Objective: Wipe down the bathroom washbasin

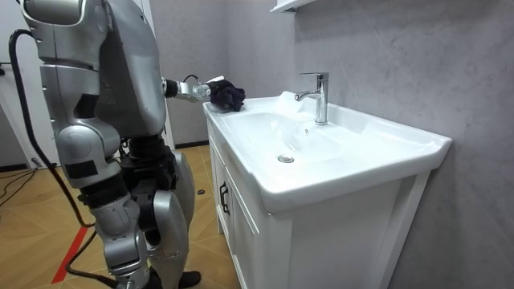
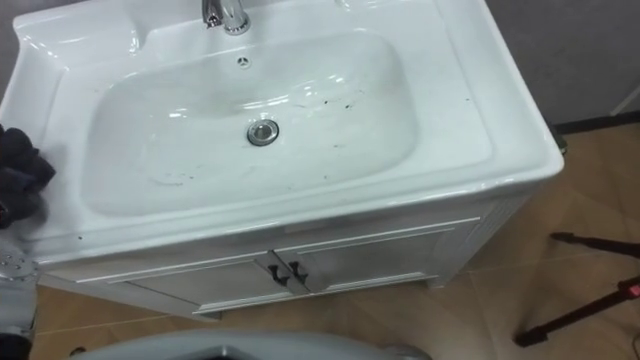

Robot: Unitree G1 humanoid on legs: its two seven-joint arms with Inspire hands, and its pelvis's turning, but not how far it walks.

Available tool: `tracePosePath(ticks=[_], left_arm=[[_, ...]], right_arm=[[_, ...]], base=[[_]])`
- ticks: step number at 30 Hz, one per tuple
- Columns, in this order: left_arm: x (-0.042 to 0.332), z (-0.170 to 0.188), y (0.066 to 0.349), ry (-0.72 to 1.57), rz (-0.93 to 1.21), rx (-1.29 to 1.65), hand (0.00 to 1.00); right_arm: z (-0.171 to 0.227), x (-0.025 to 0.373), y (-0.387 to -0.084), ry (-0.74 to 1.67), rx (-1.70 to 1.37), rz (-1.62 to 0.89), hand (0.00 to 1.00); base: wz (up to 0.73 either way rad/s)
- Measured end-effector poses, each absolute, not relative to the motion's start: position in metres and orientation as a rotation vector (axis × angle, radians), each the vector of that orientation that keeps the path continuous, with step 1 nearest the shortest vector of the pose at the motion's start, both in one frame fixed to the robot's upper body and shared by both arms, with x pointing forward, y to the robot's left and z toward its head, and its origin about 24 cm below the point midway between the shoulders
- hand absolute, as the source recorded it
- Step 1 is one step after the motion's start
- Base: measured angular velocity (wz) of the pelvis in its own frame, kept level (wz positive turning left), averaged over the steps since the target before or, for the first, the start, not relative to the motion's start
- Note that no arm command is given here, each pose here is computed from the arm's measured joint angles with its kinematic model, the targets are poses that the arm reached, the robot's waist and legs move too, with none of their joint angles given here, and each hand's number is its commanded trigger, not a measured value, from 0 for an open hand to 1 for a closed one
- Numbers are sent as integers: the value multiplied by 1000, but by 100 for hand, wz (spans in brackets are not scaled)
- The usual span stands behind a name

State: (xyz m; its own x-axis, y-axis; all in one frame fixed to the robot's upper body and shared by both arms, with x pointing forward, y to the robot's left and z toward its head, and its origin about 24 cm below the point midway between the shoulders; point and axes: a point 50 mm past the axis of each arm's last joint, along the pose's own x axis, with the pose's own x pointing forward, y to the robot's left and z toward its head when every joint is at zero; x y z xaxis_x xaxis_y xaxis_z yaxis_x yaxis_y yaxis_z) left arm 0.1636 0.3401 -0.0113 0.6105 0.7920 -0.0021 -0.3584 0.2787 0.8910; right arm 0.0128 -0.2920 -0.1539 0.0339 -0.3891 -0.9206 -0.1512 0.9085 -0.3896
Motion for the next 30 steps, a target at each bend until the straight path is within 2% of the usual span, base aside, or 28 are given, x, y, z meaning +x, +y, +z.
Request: tracePosePath(ticks=[23, 30], left_arm=[[169, -7, 336, 446, 827, 891, 0], [180, 19, 331, 302, 863, 887, 0]], right_arm=[[-154, 15, -291, 1533, -430, -184, 0], [-154, 17, -291, 1524, -443, -199, 0]], base=[[0], [0]])
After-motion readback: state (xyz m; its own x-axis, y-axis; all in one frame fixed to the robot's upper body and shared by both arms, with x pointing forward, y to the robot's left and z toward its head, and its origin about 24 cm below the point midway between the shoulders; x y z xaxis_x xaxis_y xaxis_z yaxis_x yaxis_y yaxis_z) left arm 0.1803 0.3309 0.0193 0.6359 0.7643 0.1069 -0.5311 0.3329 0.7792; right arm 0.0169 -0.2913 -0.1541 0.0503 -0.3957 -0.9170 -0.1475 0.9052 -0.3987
